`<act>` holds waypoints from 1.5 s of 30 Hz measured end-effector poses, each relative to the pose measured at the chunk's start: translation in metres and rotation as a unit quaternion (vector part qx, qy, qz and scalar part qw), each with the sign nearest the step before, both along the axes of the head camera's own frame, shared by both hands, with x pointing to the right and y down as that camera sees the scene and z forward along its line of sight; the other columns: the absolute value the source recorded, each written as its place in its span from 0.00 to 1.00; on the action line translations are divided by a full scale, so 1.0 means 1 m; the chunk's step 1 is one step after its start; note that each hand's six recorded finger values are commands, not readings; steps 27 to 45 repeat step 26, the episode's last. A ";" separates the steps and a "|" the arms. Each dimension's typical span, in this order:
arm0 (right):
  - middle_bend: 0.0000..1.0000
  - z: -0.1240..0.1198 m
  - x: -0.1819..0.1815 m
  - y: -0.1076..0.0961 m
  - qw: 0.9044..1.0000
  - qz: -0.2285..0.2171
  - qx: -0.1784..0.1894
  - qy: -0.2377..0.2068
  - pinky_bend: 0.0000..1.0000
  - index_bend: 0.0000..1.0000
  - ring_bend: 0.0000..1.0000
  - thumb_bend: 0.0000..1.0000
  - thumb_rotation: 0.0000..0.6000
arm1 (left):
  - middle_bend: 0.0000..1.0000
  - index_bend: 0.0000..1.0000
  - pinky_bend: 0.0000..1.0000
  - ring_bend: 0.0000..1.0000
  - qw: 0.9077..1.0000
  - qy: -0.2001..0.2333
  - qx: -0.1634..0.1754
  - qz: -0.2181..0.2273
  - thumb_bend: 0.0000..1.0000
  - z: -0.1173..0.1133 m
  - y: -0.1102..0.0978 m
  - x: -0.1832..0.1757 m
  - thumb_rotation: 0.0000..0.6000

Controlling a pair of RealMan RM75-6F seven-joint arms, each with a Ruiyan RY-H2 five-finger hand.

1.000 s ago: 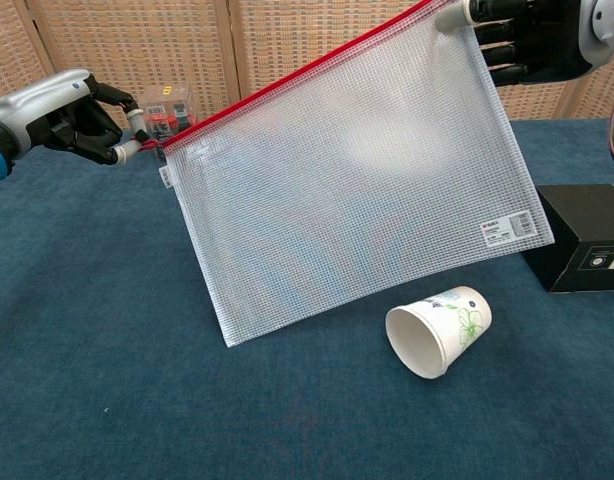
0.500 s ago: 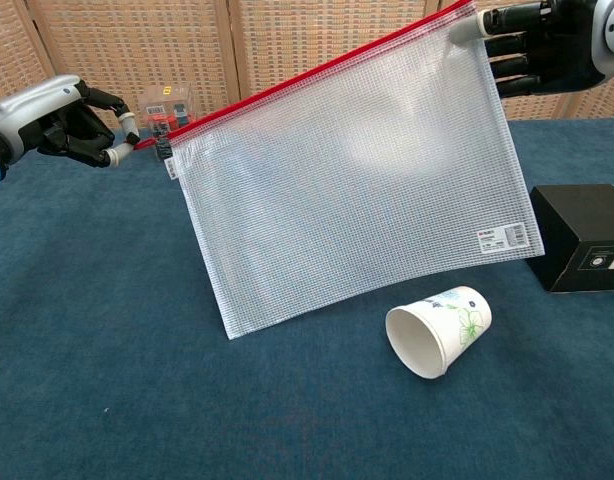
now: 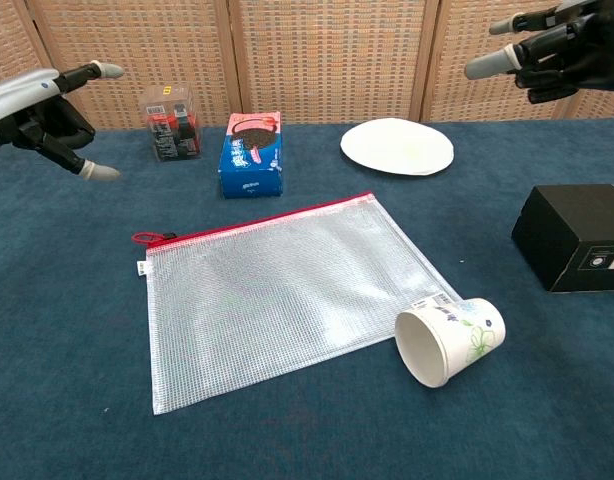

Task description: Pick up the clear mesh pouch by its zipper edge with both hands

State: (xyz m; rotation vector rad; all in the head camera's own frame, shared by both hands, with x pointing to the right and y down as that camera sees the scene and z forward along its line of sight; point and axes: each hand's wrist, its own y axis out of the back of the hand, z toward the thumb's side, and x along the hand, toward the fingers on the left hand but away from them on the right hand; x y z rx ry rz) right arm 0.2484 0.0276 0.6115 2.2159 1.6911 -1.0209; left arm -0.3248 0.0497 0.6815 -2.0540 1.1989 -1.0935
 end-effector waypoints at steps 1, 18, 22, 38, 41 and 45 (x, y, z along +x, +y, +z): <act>0.92 -0.001 0.002 0.001 1.000 -0.006 0.006 0.009 1.00 0.00 0.92 0.00 1.00 | 0.89 0.00 1.00 0.95 1.000 -0.001 0.007 -0.002 0.00 -0.003 0.000 -0.002 1.00; 0.04 -0.038 0.084 0.085 0.879 -0.233 0.220 0.353 0.00 0.04 0.00 0.00 1.00 | 0.00 0.00 0.00 0.00 0.978 -0.188 0.092 0.004 0.00 -0.072 0.069 -0.068 1.00; 0.03 -0.049 0.112 0.118 0.842 -0.246 0.239 0.417 0.00 0.04 0.00 0.00 1.00 | 0.00 0.00 0.00 0.00 0.972 -0.225 0.070 -0.011 0.00 -0.088 0.105 -0.089 1.00; 0.03 -0.057 0.133 0.148 0.814 -0.253 0.250 0.460 0.00 0.04 0.00 0.00 1.00 | 0.00 0.00 0.00 0.00 0.965 -0.249 0.074 -0.035 0.00 -0.103 0.132 -0.107 1.00; 0.03 -0.057 0.133 0.148 0.814 -0.253 0.250 0.460 0.00 0.04 0.00 0.00 1.00 | 0.00 0.00 0.00 0.00 0.965 -0.249 0.074 -0.035 0.00 -0.103 0.132 -0.107 1.00; 0.03 -0.057 0.133 0.148 0.814 -0.253 0.250 0.460 0.00 0.04 0.00 0.00 1.00 | 0.00 0.00 0.00 0.00 0.965 -0.249 0.074 -0.035 0.00 -0.103 0.132 -0.107 1.00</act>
